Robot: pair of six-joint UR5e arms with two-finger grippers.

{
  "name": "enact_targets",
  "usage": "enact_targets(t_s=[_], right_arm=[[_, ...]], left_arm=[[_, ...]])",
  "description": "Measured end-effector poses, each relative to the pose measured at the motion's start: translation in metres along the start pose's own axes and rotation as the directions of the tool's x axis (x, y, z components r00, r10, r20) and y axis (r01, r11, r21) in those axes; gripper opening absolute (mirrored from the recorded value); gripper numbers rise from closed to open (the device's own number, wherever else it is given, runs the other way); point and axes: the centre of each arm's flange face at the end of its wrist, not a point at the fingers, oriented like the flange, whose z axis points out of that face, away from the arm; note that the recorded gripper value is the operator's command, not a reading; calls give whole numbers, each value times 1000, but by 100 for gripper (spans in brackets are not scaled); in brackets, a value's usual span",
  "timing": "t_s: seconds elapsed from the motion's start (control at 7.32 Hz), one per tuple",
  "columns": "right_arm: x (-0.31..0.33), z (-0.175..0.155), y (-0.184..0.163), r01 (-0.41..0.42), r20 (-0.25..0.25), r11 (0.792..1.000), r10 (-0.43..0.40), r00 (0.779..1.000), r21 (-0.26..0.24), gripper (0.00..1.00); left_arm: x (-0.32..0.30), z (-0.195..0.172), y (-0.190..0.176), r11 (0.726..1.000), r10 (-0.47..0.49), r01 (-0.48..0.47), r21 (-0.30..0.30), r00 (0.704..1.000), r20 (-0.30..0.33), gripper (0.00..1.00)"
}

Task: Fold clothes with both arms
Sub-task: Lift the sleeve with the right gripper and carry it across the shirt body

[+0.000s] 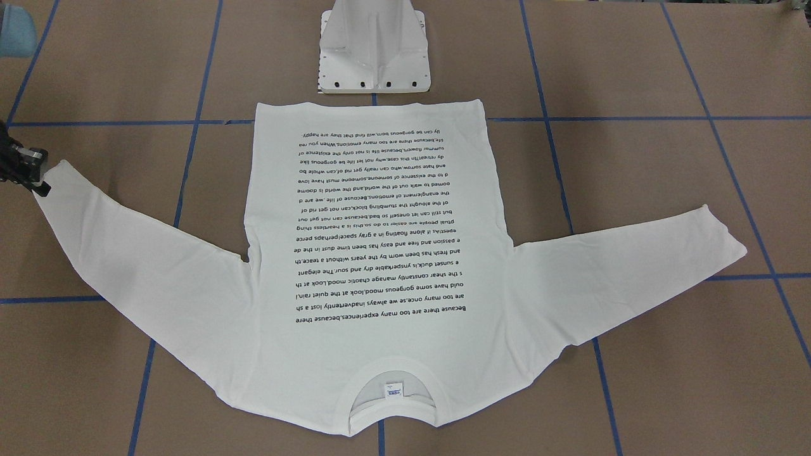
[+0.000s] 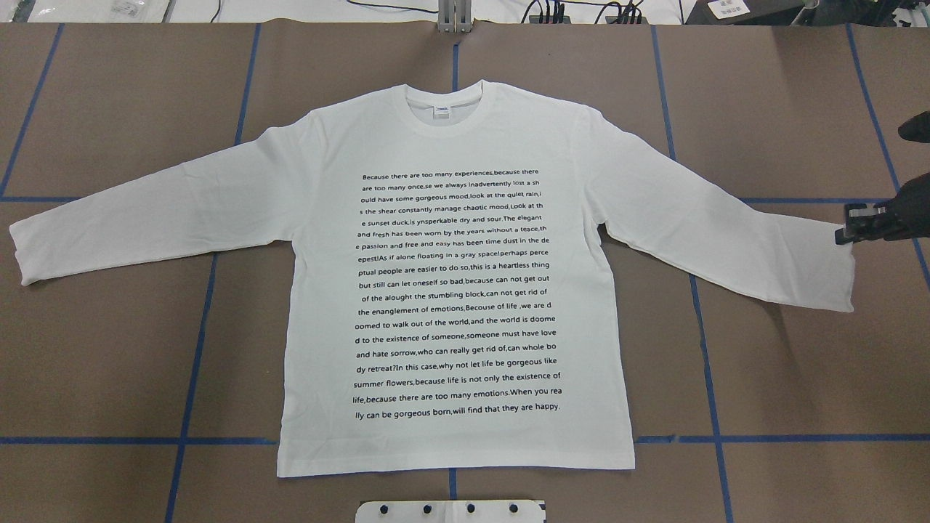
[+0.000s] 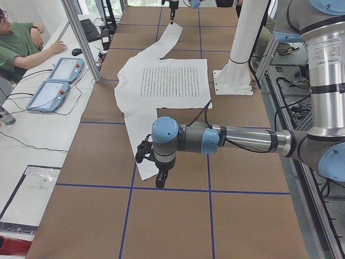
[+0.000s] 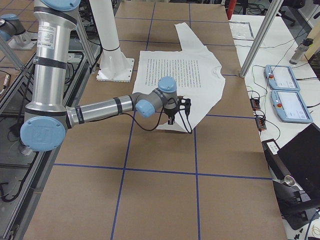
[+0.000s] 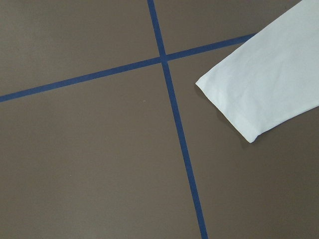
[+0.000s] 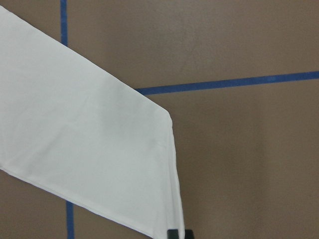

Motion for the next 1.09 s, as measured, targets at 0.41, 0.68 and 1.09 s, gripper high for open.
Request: enact_targets(t_s=[0.41,0.68,1.09], right_arm=[[-162,-88,-65,-50,-83,999,49,995,-9,0],[-251,-121,-93,-33,-110,999,34,993,10,0],[-413,-114,-122,-39,-133,999,39,990,7,0]], left_arm=[[0,0,0,1000,-1,1,0,1000,1,100],[-2,2,0,1000,-4,4,-4,1000,0,100],[-3,4,1,1000,-7,7,-7,1000,0,100]])
